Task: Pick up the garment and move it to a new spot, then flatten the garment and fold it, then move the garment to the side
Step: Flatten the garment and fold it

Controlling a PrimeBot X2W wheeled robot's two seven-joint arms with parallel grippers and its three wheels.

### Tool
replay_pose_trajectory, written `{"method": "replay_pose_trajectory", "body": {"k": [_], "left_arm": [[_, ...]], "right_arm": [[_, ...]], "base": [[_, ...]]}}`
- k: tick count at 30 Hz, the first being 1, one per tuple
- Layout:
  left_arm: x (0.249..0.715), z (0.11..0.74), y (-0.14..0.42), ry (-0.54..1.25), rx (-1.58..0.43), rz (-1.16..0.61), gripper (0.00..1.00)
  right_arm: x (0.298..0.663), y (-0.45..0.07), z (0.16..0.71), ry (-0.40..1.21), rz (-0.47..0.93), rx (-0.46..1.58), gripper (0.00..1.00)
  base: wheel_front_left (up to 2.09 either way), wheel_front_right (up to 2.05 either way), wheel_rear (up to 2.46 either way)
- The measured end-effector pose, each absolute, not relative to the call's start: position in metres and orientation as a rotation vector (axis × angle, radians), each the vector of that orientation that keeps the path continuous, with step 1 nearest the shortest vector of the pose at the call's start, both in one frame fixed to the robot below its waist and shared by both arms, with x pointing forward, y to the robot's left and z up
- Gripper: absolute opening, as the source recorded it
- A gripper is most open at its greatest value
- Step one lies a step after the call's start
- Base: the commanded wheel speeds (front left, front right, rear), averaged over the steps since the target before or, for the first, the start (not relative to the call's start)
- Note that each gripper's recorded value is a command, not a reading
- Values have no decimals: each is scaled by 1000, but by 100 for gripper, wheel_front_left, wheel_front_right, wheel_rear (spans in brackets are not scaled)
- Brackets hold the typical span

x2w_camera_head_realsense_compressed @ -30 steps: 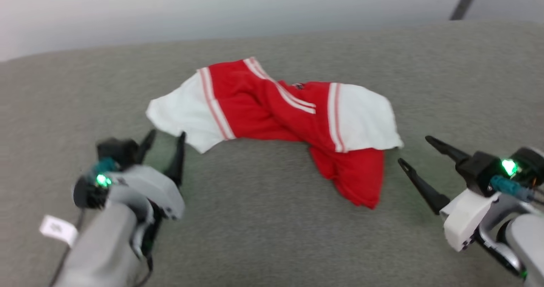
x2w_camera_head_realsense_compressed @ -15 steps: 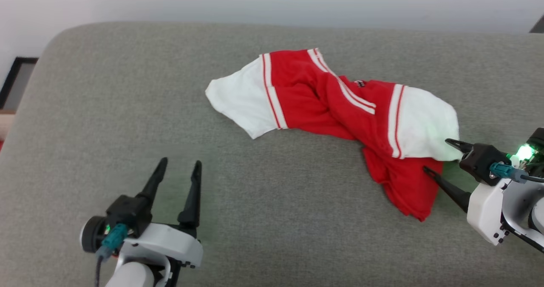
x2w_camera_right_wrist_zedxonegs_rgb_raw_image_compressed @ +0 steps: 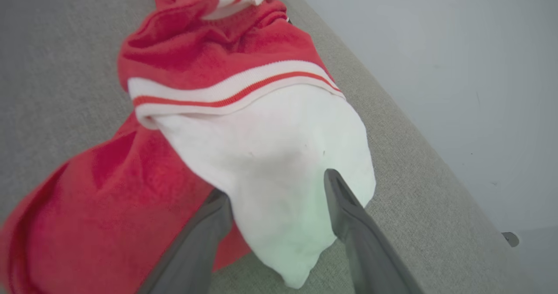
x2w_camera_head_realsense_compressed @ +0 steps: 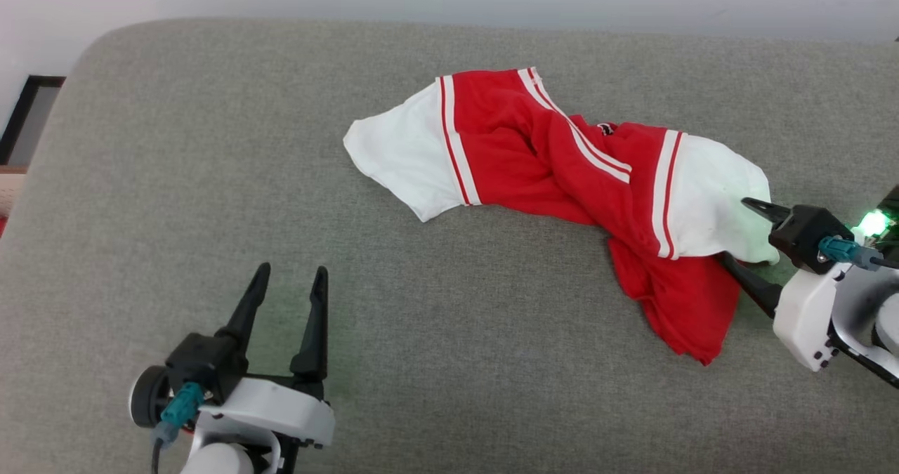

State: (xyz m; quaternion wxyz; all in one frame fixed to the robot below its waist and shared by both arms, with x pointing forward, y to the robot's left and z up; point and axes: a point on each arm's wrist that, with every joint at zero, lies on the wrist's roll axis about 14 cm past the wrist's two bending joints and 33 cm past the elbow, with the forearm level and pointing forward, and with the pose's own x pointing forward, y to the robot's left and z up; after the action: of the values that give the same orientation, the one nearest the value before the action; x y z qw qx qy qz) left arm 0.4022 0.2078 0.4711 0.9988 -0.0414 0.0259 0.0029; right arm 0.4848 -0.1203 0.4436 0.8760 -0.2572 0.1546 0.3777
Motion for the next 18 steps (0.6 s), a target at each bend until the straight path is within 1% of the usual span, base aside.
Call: {"method": "replay_pose_trajectory", "body": {"k": [1, 2, 5, 9, 13, 15, 18], "left_arm": [[403, 471, 207, 50, -82, 5, 100], [403, 471, 206, 52, -84, 4, 100], [402, 468, 203, 59, -89, -3, 100], [403, 466, 203, 62, -92, -1, 100], [405, 463, 201, 68, -103, 1, 100], [406, 461, 197, 72, -114, -10, 100], [409, 458, 192, 79, -123, -23, 100]], "right_arm": [[485, -119, 444, 320, 786, -524, 16], [486, -118, 443, 320, 785, -513, 0], [489, -120, 445, 318, 765, -482, 0], [509, -132, 465, 281, 679, -372, 0], [532, -150, 482, 255, 552, -202, 0], [542, -159, 483, 269, 490, -121, 0], [560, -183, 481, 299, 359, 18, 0]], "base": [[0, 0, 0], [0, 0, 0], [0, 0, 0], [0, 0, 0], [0, 0, 0], [0, 0, 0], [0, 0, 0]]}}
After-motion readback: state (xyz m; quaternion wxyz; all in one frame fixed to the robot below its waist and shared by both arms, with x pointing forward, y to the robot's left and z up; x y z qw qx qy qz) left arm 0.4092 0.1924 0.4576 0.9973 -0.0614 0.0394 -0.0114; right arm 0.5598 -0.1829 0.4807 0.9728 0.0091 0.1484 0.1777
